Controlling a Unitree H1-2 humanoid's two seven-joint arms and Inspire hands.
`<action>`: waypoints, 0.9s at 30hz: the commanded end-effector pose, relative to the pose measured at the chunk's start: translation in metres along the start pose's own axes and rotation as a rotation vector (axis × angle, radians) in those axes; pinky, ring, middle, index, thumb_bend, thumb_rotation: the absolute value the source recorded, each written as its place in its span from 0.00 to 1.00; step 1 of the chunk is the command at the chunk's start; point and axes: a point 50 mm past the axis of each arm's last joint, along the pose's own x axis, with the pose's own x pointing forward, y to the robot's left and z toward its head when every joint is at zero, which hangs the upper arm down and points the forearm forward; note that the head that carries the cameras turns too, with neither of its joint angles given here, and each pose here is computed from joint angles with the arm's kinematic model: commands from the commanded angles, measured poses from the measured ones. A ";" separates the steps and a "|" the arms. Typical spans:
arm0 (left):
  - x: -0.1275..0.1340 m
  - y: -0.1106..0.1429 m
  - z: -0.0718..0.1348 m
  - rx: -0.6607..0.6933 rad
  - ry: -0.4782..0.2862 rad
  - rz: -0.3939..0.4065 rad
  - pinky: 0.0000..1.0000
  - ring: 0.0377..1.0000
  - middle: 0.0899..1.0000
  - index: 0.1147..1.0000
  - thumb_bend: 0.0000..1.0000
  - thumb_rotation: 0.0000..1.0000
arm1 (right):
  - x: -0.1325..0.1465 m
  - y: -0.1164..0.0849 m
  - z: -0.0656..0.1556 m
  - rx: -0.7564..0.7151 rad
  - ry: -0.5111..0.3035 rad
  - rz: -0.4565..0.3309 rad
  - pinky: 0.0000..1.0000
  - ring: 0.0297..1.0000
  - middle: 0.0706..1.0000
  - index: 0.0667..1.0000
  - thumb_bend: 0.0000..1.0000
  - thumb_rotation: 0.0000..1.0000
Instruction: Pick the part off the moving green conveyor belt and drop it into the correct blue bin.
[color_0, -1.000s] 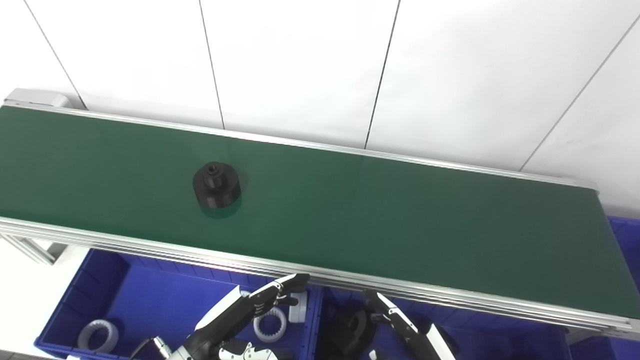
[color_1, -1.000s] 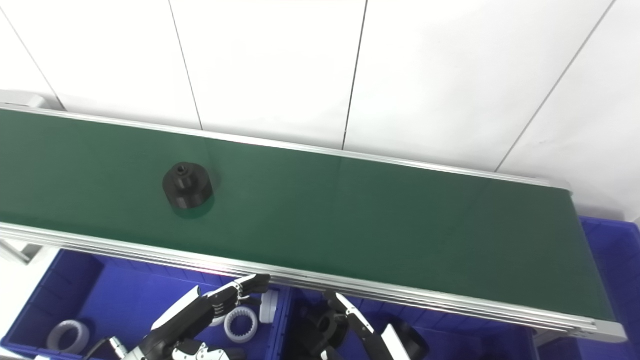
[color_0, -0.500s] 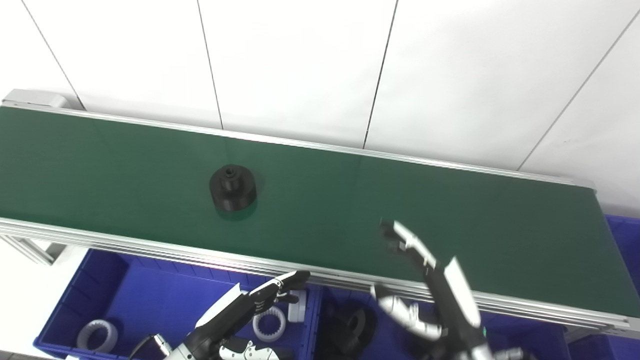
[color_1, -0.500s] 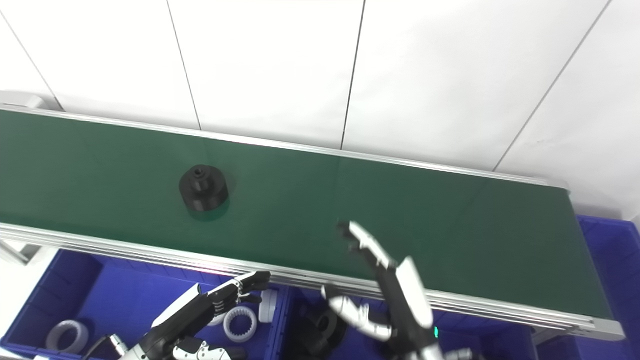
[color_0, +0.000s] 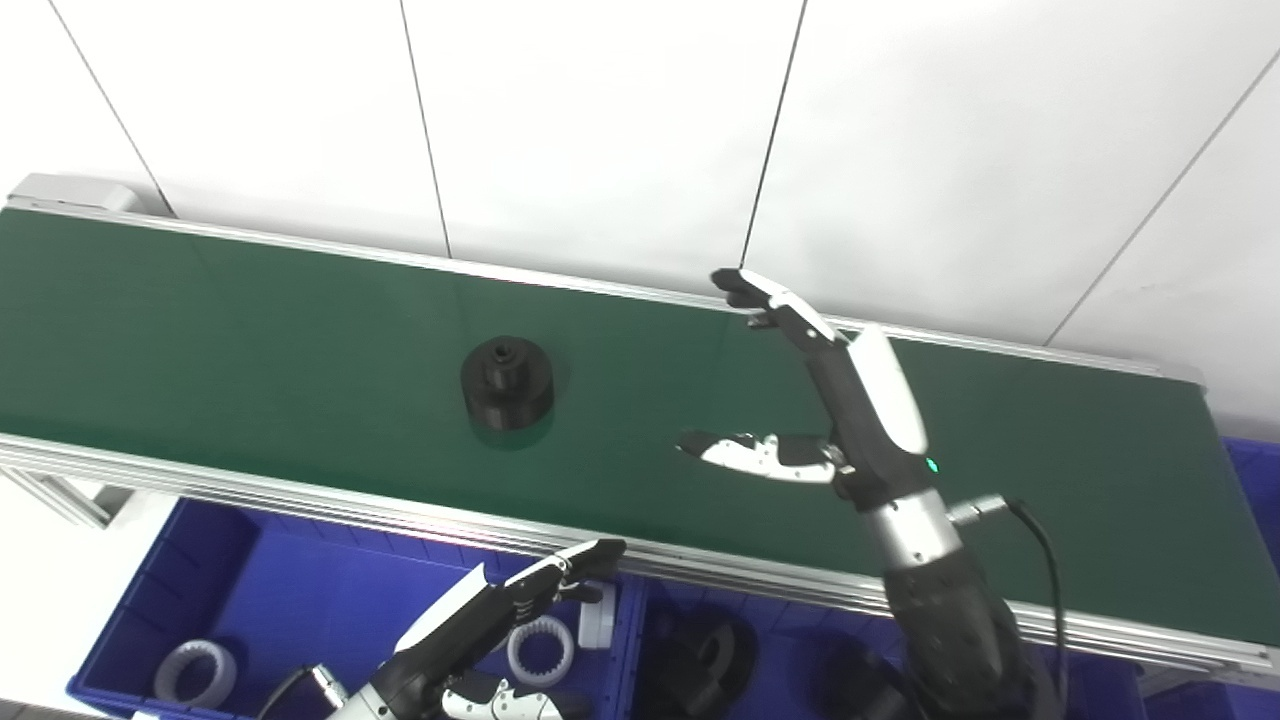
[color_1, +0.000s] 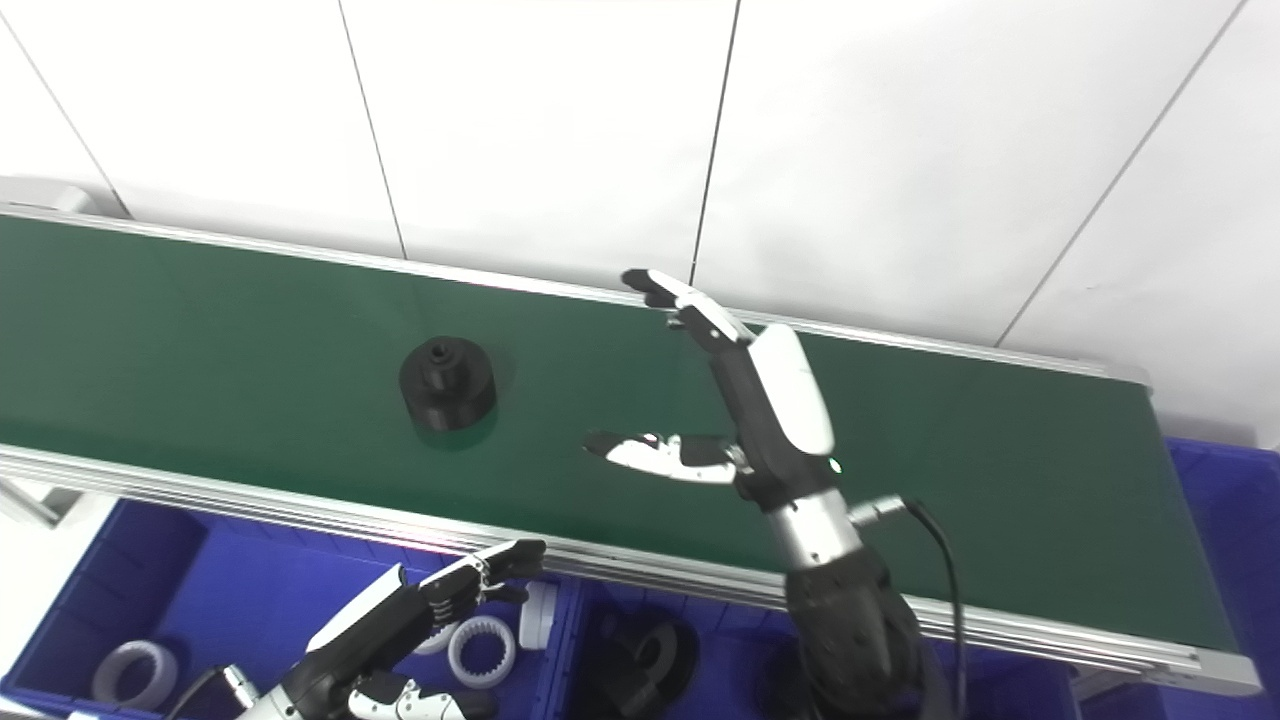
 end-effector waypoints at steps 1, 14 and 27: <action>0.008 0.003 0.012 0.021 -0.085 0.006 0.83 0.90 0.93 0.91 0.49 0.42 | 0.025 0.000 0.008 -0.007 -0.040 -0.012 0.74 0.78 0.79 0.79 0.84 0.23; 0.007 0.006 0.019 0.026 -0.106 0.012 0.84 0.90 0.93 0.91 0.50 0.40 | 0.094 0.070 -0.019 -0.082 -0.008 0.210 0.73 0.79 0.81 0.83 0.97 0.29; -0.001 -0.001 0.025 0.003 -0.123 0.017 0.84 0.91 0.93 0.91 0.50 0.42 | 0.113 0.124 -0.045 -0.215 0.103 0.384 0.80 0.84 0.86 0.88 1.00 0.36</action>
